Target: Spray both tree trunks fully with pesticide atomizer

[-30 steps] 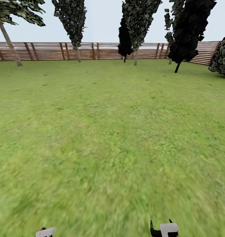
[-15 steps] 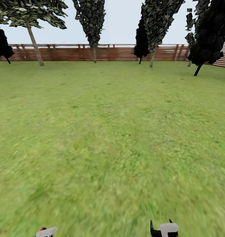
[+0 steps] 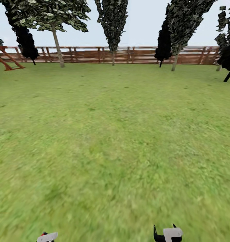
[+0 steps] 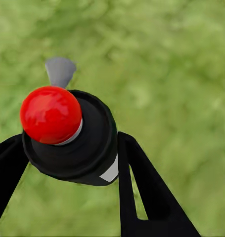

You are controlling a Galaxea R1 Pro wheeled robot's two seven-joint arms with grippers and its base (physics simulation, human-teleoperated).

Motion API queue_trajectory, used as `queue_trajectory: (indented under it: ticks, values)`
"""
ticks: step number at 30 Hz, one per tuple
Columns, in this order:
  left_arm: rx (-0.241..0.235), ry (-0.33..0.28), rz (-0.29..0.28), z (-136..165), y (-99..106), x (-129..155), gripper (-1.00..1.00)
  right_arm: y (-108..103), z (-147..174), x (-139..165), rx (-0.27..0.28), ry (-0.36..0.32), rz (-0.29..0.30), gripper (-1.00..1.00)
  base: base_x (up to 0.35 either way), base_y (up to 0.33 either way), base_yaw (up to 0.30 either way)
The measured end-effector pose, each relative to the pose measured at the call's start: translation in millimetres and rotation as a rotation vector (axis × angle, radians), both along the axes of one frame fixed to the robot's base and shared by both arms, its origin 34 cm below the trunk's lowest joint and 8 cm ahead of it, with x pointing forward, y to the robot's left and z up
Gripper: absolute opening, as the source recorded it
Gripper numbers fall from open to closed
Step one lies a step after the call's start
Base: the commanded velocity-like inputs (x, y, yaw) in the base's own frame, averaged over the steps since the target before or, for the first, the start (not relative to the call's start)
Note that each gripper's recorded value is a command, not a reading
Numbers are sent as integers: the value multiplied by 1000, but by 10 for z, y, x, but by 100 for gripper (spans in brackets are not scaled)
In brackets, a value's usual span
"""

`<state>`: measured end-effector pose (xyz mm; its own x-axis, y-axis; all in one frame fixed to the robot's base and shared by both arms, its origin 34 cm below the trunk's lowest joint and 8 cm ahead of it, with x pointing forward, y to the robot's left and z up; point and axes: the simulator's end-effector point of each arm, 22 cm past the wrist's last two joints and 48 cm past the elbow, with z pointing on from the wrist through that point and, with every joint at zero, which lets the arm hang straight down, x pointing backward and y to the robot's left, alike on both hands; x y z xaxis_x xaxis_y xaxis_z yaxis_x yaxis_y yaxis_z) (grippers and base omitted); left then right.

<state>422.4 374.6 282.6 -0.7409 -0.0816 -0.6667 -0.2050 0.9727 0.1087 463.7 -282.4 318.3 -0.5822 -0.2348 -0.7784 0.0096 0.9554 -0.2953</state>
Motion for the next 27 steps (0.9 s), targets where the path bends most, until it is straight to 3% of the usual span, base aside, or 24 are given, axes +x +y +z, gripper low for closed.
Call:
queue_trajectory:
  ticks: [21,27]
  values:
    - [0,-13,0,40,2,41,-100,-3,45,37,0,-13,0,100,215,239,279]
    - [1,-16,0,52,6,54,-100,-5,58,46,0,-16,-1,100,49,41,279]
